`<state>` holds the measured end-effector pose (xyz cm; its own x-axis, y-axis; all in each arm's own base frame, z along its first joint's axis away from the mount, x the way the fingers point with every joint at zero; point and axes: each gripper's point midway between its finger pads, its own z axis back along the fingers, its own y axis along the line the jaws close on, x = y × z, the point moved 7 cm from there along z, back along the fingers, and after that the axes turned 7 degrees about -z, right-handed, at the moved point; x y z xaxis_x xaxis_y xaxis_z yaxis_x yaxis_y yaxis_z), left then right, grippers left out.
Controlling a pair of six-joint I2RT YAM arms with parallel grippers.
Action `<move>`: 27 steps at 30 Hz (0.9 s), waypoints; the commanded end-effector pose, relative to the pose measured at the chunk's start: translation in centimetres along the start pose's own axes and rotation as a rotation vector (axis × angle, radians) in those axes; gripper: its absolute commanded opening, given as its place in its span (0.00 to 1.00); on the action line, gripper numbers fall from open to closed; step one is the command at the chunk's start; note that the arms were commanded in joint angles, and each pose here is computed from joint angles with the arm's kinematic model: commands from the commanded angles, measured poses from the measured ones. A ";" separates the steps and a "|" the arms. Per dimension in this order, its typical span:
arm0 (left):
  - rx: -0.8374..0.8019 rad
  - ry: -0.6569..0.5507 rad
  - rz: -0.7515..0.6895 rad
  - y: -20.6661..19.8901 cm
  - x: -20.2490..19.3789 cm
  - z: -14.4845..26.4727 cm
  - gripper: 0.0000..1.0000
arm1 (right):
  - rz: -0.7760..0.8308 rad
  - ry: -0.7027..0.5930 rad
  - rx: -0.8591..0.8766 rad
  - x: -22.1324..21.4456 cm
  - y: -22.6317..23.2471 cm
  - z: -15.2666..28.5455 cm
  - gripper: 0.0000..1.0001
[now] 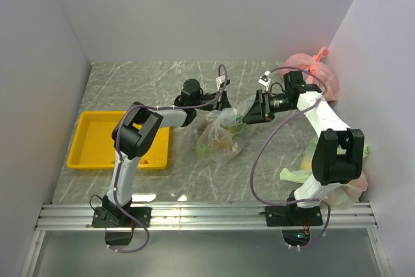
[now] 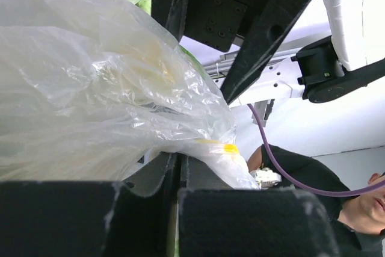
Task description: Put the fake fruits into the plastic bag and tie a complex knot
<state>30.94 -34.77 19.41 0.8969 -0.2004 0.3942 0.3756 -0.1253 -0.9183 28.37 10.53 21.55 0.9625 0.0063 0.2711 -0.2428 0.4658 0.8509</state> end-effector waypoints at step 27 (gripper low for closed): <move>0.044 -0.008 -0.039 0.4 -0.1 1.2 0.25 | 0.122 0.046 0.067 0.1 1.4 0.0 0.00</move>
<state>31.07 -34.28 17.81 0.9077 -0.2079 0.3646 0.3522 -0.0954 -0.9311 28.11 11.36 21.25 0.9508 0.0764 0.3004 -0.3044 0.4132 0.8583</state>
